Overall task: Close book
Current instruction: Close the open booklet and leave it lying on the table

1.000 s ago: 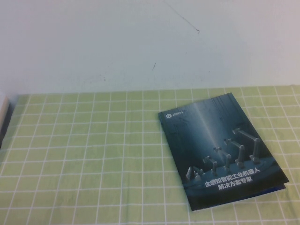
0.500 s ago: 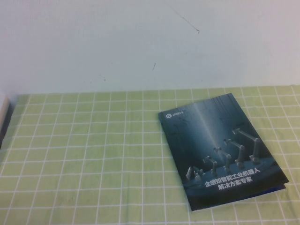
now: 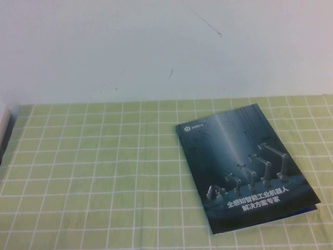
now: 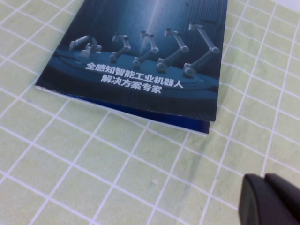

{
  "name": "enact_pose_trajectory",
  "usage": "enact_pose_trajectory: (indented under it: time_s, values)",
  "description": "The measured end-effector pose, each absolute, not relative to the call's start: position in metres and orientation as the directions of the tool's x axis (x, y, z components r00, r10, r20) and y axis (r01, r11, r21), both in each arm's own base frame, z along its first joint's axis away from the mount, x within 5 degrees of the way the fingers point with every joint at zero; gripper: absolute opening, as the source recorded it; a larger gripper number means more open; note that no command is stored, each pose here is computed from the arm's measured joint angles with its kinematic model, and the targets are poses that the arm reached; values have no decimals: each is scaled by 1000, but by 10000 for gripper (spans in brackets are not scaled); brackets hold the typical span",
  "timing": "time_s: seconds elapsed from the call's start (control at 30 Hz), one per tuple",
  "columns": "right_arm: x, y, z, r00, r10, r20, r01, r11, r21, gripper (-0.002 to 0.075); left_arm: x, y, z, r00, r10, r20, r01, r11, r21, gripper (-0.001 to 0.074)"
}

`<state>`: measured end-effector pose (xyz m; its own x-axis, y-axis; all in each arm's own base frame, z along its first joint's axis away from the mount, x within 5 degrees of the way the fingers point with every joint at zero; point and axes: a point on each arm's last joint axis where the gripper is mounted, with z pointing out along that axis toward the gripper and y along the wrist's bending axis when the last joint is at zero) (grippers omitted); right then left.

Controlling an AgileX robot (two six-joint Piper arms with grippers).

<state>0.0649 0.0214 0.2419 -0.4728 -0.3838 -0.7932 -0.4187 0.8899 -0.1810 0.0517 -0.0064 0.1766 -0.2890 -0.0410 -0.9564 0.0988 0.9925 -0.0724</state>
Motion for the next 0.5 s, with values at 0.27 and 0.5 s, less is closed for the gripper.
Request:
enact_pose_trajectory:
  time_s: [0.27, 0.5]
  values:
    - [65, 21, 242, -473, -384, -793, -419, 890, -181, -3, 52, -6, 177, -289, -41, -956, 99, 992, -72, -2]
    - [64, 12, 235, -373, -481, -793, -364, 862, -352, -3, 52, -6, 177, -289, -41, -956, 99, 992, -72, -2]
